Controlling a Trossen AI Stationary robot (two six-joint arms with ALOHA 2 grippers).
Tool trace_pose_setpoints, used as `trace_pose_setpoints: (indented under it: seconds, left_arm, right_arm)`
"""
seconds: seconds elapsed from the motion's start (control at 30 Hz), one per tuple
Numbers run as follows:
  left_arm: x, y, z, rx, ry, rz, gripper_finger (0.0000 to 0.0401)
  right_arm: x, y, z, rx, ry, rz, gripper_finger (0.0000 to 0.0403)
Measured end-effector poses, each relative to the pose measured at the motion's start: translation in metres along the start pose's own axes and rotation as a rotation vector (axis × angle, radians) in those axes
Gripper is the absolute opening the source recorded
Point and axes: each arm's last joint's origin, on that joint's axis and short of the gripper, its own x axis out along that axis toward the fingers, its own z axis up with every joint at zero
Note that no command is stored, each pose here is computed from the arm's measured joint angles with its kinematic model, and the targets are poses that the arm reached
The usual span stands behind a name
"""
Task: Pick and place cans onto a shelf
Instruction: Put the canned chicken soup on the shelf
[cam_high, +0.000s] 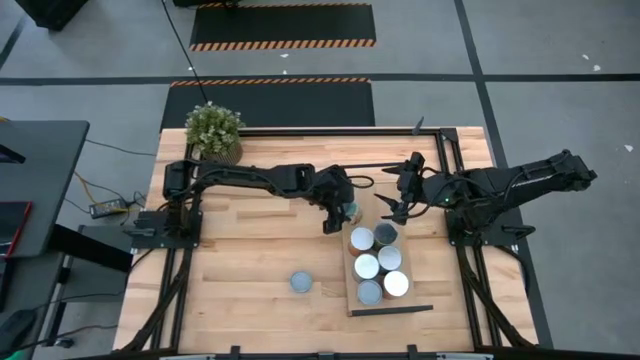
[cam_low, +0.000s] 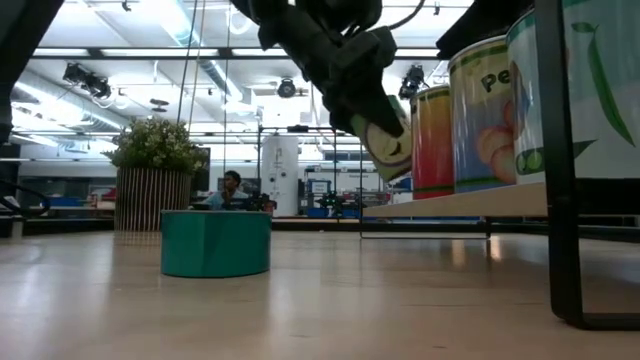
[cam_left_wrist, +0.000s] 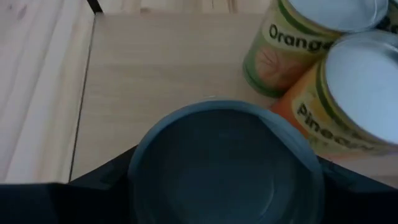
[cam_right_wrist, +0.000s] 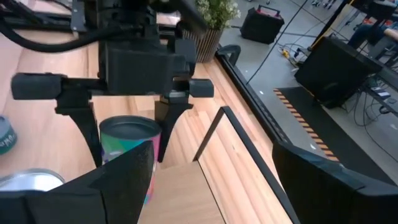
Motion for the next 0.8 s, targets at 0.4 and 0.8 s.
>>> trace_pose_setpoints:
  seconds: [0.4, 0.8]
  left_arm:
    - [0.018, 0.002, -0.008, 0.051, 0.031, 0.042, 0.0293]
    - [0.018, -0.004, -0.005, 0.116, 0.003, 0.031, 0.0333]
  right_arm:
    - [0.002, -0.001, -0.001, 0.000, 0.010, 0.008, 0.0334]
    - [0.002, -0.001, -0.001, -0.001, 0.012, 0.008, 0.0334]
